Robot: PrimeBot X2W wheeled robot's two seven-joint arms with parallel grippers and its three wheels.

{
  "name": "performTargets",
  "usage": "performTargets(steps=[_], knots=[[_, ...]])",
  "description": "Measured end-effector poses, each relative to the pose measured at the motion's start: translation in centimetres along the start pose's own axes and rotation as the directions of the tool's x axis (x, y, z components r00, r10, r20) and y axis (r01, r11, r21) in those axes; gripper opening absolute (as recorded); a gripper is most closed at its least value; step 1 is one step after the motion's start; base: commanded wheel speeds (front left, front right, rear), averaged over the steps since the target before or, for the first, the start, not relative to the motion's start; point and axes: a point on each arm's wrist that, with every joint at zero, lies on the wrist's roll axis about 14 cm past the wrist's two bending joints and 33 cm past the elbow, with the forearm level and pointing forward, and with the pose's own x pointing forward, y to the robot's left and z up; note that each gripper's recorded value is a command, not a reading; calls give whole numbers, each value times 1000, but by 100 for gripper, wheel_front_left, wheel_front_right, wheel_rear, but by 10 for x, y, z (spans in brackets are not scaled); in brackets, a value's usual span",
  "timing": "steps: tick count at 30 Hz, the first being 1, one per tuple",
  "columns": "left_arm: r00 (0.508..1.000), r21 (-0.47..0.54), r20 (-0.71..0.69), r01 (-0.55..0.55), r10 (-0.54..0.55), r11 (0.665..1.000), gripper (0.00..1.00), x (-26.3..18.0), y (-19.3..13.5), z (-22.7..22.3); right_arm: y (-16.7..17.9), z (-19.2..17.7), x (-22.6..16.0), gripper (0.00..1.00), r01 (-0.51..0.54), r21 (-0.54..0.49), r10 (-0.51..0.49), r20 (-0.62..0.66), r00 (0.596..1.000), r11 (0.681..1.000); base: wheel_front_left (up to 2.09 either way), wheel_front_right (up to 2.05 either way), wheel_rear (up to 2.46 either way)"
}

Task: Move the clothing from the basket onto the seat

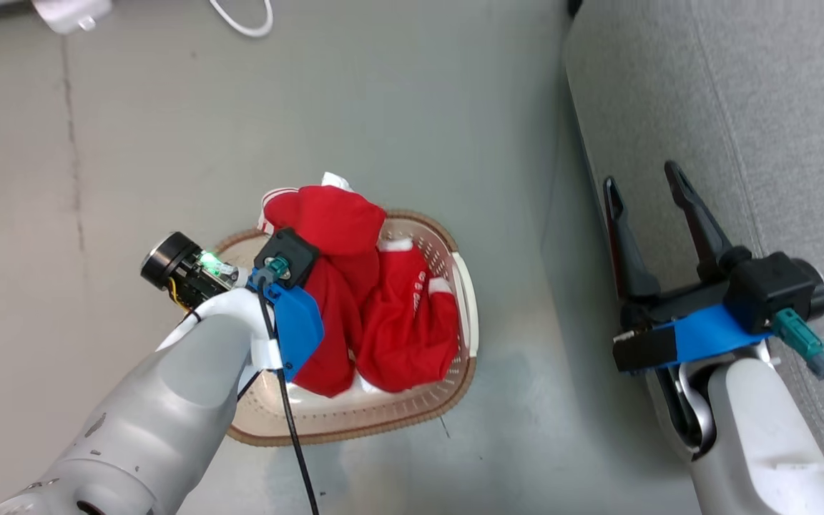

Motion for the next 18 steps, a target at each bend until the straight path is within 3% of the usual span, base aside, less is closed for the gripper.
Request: performTargets(steps=[8,18], knots=[[977,-55,190,-86,95,995,0,-35,13,66,8,22,-24,100,-4,6,4,33,999,1000,0,0,0],[868,-73,473,-134,153,988,0,-85,10,161,12,50,-47,100,-2,10,1,91,996,1000,0,0,0]])
